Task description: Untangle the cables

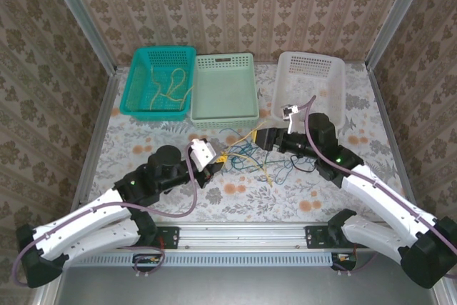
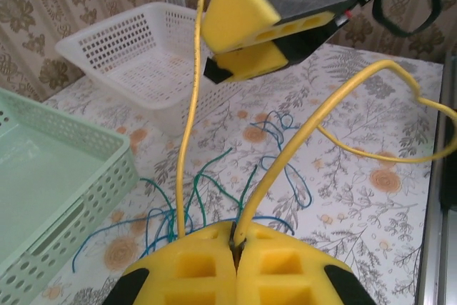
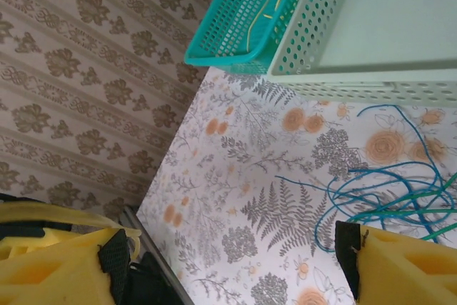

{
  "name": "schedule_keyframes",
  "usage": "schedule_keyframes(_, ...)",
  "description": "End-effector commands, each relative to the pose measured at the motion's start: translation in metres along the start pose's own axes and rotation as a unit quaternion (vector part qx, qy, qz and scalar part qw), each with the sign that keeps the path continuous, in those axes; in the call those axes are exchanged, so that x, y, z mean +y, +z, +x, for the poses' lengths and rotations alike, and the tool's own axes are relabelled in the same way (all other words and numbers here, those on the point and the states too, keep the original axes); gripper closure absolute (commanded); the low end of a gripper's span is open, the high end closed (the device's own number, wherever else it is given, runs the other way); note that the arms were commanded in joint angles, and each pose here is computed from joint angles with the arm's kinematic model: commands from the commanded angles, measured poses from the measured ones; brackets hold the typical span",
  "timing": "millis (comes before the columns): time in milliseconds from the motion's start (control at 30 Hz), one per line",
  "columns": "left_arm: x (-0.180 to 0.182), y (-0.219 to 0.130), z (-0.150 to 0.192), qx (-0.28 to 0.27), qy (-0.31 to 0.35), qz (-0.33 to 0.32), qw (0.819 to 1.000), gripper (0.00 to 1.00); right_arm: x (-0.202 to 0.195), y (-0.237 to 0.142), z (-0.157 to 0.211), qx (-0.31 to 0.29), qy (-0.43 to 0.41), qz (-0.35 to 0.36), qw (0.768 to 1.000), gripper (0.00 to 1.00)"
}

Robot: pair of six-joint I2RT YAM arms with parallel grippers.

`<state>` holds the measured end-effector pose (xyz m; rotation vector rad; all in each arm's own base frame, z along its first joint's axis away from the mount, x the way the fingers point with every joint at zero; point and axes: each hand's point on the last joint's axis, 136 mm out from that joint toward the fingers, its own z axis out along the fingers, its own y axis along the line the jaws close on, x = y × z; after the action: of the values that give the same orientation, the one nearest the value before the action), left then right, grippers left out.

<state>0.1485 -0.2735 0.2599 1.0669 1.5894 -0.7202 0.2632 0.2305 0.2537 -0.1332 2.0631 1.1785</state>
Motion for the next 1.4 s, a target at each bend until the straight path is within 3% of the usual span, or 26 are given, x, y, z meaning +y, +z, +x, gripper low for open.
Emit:
schedule_keyframes(0,-0.007,0.003,-0.015,-0.034,0.016,0.017,0.999,1.00,0.012,0.003,-0.007,-0.019,0.013,-0.035,0.999,0.21)
schedule_keyframes(333,-0.002,0.017,-0.017,-0.030,0.001,0.002,1.000,1.00,0.032,0.008,-0.003,-0.021,0.002,-0.062,0.998,0.24)
schedule_keyframes(567,0.042,0.015,-0.011,-0.003,-0.038,-0.124,0.992,1.00,0.011,0.004,0.010,-0.001,-0.008,-0.002,1.000,0.29)
schedule_keyframes(767,0.026,0.014,-0.028,-0.057,-0.049,-0.074,0.994,1.00,0.010,0.006,0.010,-0.009,0.005,-0.011,1.000,0.29)
schedule_keyframes(1367,0.001,0.038,-0.040,-0.070,-0.058,-0.014,0.996,1.00,0.012,0.015,-0.002,-0.038,0.030,-0.027,0.998,0.32)
